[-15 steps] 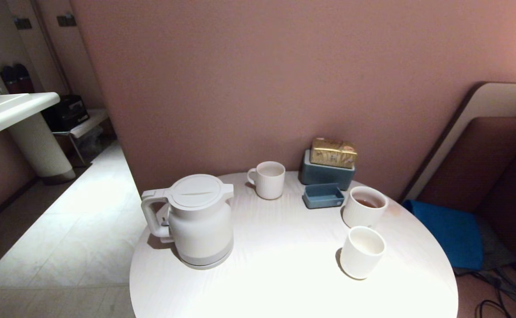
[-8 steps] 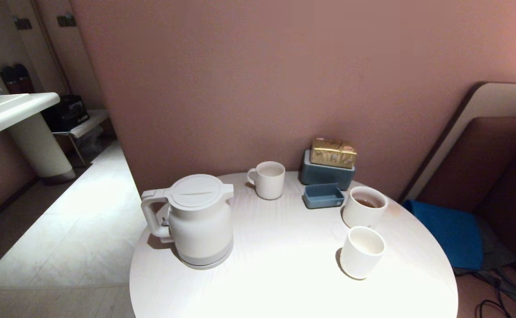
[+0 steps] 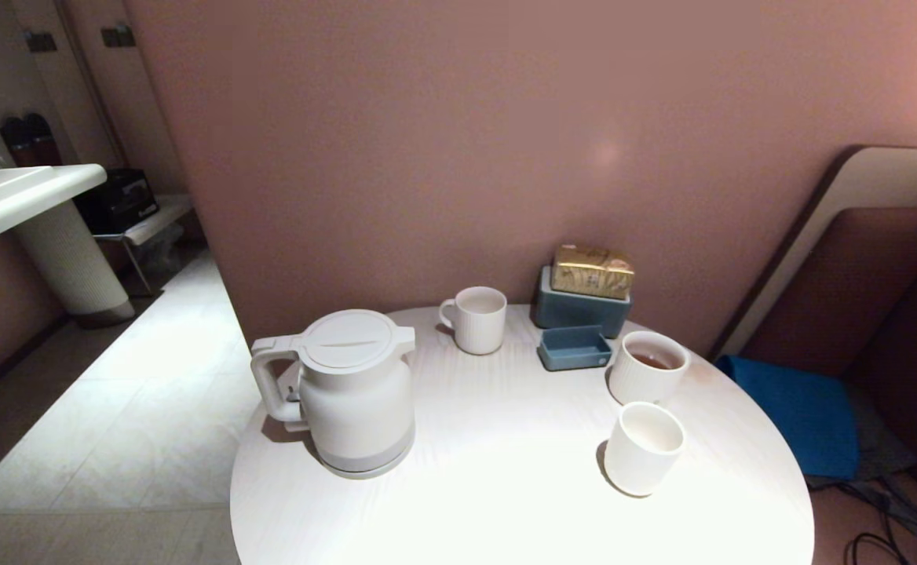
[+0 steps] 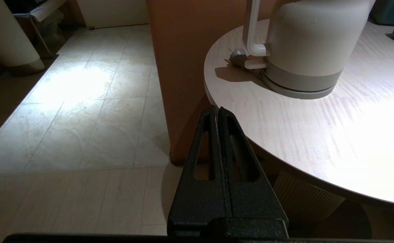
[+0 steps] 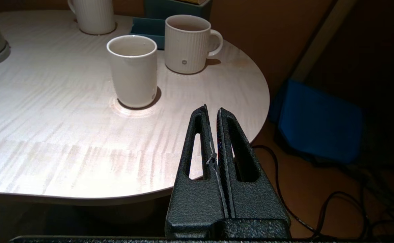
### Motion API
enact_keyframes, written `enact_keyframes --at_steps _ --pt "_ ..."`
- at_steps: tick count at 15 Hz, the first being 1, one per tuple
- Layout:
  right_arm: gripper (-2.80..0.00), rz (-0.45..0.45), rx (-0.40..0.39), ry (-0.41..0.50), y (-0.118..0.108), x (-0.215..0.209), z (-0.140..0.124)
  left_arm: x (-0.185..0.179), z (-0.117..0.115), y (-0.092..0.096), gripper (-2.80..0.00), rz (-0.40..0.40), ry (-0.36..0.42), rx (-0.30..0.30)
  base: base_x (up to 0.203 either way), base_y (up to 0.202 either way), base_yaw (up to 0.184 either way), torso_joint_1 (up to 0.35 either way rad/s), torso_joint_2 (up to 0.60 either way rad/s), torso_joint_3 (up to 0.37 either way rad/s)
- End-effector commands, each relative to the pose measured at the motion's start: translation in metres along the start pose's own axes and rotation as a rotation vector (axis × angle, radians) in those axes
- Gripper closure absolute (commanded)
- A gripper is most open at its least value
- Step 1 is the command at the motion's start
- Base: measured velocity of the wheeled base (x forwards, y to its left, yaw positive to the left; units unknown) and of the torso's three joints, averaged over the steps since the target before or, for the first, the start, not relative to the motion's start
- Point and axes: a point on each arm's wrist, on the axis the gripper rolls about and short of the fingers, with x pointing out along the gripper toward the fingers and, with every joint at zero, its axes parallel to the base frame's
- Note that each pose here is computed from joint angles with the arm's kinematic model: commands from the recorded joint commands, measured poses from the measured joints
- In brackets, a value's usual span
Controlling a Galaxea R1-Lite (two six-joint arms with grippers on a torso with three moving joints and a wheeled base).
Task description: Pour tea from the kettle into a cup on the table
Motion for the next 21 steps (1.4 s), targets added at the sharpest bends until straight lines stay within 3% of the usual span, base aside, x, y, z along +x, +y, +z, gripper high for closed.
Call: enact_keyframes --at_steps 1,21 --pt "0.0 0.002 0.001 0.003 0.0001 0.0003 -0.0008 0.0001 0.0 0.0 0.0 -0.001 0.001 0.001 0.0 0.0 0.0 0.0 0.0 0.0" --pt "0.0 -0.005 0.039 0.0 -0.0001 0.0003 -0.0005 0.0001 0.0 0.0 0.0 -0.001 0.001 0.0 0.0 0.0 0.0 0.0 0.0 0.0"
